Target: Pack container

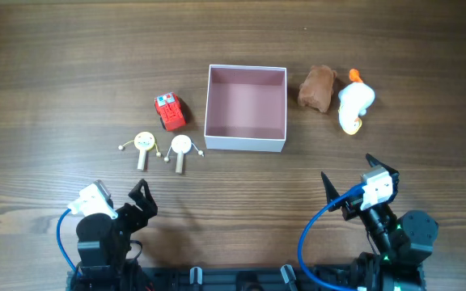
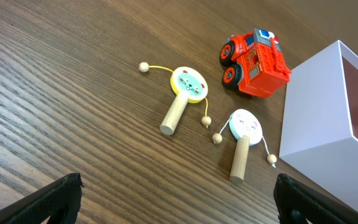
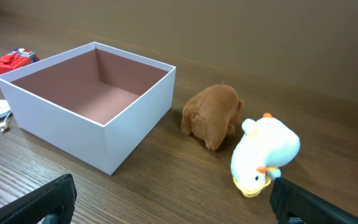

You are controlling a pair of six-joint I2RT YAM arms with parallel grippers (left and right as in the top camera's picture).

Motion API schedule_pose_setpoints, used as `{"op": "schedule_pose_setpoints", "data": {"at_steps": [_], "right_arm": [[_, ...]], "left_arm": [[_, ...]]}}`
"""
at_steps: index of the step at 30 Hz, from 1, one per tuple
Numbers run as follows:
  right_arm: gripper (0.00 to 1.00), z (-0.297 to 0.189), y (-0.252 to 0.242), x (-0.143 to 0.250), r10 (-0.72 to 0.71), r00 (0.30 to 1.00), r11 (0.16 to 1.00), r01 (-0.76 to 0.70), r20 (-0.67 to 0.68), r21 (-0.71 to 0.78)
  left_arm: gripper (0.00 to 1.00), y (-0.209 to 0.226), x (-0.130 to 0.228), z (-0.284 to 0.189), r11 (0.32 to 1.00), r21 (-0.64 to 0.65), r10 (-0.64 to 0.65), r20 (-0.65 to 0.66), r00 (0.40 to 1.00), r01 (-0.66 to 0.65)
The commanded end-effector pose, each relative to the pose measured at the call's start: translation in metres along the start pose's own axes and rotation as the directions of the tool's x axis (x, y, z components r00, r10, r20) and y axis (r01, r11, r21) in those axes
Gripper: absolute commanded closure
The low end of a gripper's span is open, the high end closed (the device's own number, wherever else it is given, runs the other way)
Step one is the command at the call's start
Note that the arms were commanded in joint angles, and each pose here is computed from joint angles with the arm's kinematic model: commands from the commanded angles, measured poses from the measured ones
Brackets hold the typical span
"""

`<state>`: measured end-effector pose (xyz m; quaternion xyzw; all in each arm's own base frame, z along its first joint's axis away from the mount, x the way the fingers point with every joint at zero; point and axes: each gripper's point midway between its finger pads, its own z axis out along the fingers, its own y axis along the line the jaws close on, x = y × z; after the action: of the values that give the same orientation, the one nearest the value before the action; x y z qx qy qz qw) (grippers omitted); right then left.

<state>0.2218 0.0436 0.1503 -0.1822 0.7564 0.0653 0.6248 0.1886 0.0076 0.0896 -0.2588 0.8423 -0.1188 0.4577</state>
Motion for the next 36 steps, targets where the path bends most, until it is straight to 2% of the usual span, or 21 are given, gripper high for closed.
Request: {"op": "schedule_pose_setpoints", "data": {"at_steps": [1,20,23,26,29,34,36], "right_arm": [[0.00,0.000,-0.001,-0.001,-0.010,1.000,1.000,0.010,0.006,0.005],[0.00,0.000,-0.001,-0.001,-0.010,1.000,1.000,0.010,0.006,0.005],[0.00,0.000,0.000,-0.001,-0.003,1.000,1.000,0.003,0.007,0.003],[0.00,0.000,0.005,-0.005,0.139,0.990,0.990,-0.138,0.021,-0.029],[0.00,-0.001,0.002,-0.017,0.342,0.938,0.940,-0.340,0.059,-0.038],[0.00,-0.006,0.002,-0.046,0.369,0.923,0.929,-0.363,0.108,-0.076],[0.00,-0.008,0.000,-0.059,0.376,0.922,0.926,-0.370,0.098,-0.074]], "left_arm": [[0.00,0.000,0.001,0.000,1.000,0.003,-0.007,0.002,1.000,0.007],[0.00,-0.003,-0.004,0.000,1.000,0.017,-0.008,0.023,1.000,0.008],[0.00,-0.012,-0.008,0.000,0.998,0.061,-0.012,0.032,0.999,0.010],[0.00,-0.016,-0.014,-0.001,0.997,0.078,-0.008,0.056,0.998,0.004],[0.00,-0.020,-0.019,-0.003,0.996,0.091,-0.009,0.069,0.998,0.003],[0.00,-0.022,-0.021,-0.003,0.998,0.067,-0.001,0.028,1.000,-0.001],[0.01,-0.027,-0.024,-0.003,0.997,0.062,0.049,-0.010,0.999,-0.049]]}}
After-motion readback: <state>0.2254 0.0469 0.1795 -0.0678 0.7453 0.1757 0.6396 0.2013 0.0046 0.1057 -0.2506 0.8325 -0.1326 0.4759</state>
